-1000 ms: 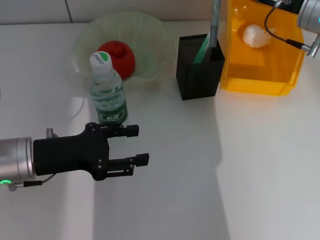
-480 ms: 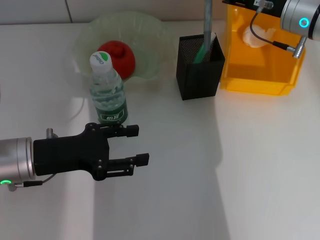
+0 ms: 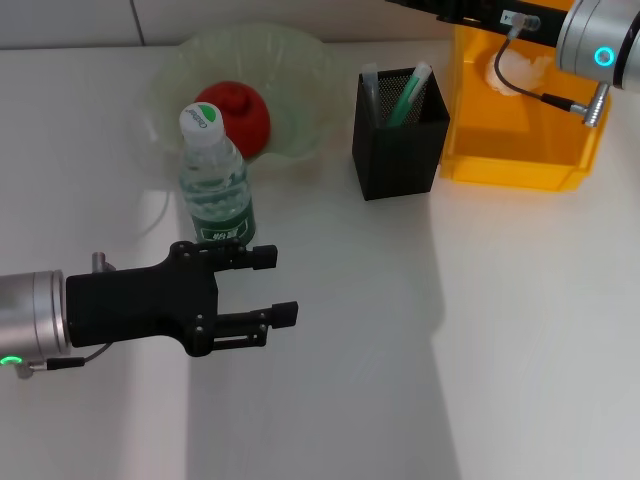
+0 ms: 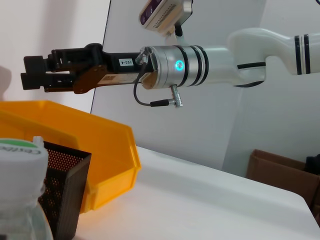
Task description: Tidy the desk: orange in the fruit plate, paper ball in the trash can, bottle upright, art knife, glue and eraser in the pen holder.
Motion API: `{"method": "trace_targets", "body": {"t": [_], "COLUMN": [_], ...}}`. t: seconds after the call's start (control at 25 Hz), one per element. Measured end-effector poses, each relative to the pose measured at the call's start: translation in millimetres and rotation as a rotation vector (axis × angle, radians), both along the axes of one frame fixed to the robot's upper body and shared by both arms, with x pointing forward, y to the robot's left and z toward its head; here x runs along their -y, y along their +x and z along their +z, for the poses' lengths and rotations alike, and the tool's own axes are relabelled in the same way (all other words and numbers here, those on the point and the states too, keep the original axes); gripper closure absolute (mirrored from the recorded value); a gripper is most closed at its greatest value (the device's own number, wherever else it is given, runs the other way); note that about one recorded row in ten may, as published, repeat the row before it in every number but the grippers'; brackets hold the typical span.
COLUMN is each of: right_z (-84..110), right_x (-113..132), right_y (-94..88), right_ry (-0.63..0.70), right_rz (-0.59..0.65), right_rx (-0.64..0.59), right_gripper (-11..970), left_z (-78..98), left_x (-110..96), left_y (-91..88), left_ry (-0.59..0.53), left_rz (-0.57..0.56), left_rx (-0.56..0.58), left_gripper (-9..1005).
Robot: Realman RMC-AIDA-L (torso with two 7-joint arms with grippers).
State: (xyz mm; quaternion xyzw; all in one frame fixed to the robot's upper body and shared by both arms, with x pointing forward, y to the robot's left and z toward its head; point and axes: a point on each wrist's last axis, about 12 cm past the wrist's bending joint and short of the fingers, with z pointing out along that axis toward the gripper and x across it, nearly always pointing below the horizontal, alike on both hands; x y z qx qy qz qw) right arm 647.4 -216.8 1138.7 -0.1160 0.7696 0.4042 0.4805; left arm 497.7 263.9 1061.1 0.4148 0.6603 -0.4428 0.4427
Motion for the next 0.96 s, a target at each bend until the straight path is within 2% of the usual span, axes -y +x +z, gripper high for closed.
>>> {"method": "trace_targets", "body": {"t": [0.04, 0.16, 0.2, 0.24, 0.36, 0.4, 0.44, 0.56, 0.68, 0.76, 0.96], "right_z": [1.1, 6.3, 12.5, 12.5, 22.4, 22.0, 22.0, 8.3, -11.1, -27.6, -38.8], "right_x": [1, 10, 21, 21, 36, 45, 45, 59, 68, 68, 66], "right_y": [-1.8, -11.4, -25.7, -25.7, -58.6, -86.9, -86.9, -129.5, -157.4, -171.6, -178.9], "right_ry": [0.005, 0.021, 0.024, 0.024, -0.014, -0.052, -0.052, -0.067, -0.035, 0.015, 0.059], "right_rz": [0.012, 0.054, 0.107, 0.107, 0.239, 0.346, 0.346, 0.503, 0.588, 0.616, 0.615], "right_rx": [0.004, 0.032, 0.075, 0.075, 0.199, 0.269, 0.269, 0.303, 0.289, 0.274, 0.262], "right_gripper": [607, 410, 393, 375, 323, 306, 288, 236, 236, 236, 236], "left_z": [0.2, 1.3, 2.6, 2.6, 6.1, 9.2, 9.2, 15.0, 20.3, 21.7, 22.3], "left_x": [0, -2, -4, -4, -9, -13, -13, -22, -27, -29, -29], "left_y": [0.1, -0.4, -2.0, -2.0, -4.2, -6.3, -6.3, -10.7, -12.6, -13.0, -13.5], "left_ry": [0.0, -0.003, -0.01, -0.01, -0.023, -0.032, -0.032, -0.052, -0.08, -0.086, -0.09], "left_rz": [0.0, -0.003, -0.008, -0.008, -0.022, -0.039, -0.039, -0.062, -0.068, -0.071, -0.075], "left_rx": [-0.001, -0.001, 0.0, 0.0, 0.003, 0.006, 0.006, 0.01, 0.018, 0.019, 0.01], "left_gripper": [266, 266, 266, 266, 266, 266, 266, 266, 266, 266, 266]}}
